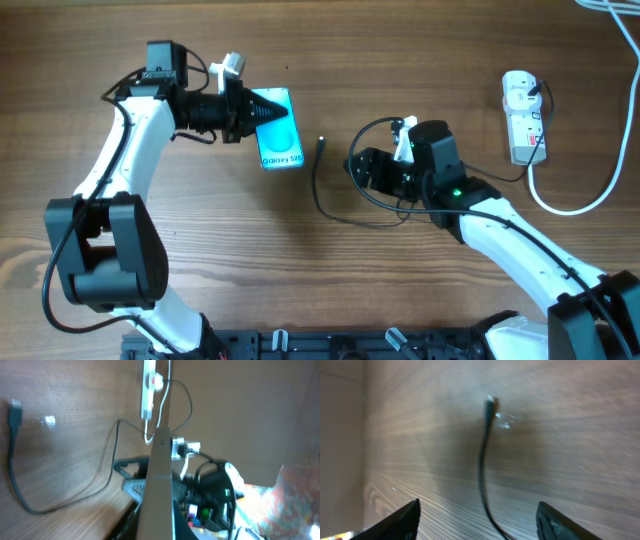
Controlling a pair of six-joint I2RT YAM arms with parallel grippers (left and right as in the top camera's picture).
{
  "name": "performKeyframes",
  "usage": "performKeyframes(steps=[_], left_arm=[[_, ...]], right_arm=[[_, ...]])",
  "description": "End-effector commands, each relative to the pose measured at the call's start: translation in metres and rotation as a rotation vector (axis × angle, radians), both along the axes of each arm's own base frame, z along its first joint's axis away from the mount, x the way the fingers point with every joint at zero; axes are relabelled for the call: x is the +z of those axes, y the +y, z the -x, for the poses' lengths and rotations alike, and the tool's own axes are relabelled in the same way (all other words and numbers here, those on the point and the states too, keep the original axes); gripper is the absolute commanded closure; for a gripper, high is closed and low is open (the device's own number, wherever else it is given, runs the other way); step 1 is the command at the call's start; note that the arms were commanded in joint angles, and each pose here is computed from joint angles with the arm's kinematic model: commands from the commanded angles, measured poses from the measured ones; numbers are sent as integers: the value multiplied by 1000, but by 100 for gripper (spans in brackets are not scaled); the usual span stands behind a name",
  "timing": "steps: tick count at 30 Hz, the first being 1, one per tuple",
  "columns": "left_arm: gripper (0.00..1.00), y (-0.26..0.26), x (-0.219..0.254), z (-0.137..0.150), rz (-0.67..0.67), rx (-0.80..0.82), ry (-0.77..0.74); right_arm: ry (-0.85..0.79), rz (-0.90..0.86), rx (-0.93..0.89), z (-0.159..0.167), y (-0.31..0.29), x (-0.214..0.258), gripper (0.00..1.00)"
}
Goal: Plug charger to phone and switch on socket
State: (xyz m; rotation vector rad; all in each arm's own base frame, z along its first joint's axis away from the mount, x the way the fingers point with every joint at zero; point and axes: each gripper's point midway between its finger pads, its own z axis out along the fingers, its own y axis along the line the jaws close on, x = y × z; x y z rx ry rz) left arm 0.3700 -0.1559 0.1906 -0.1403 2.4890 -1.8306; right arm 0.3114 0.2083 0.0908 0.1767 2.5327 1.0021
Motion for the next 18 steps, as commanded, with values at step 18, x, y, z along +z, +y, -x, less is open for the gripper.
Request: performKeyframes(steps=[18], left_arm=[[96, -10, 16, 29, 40, -138, -219]], right_arm=[[-76, 301, 0, 0, -86, 77, 35]])
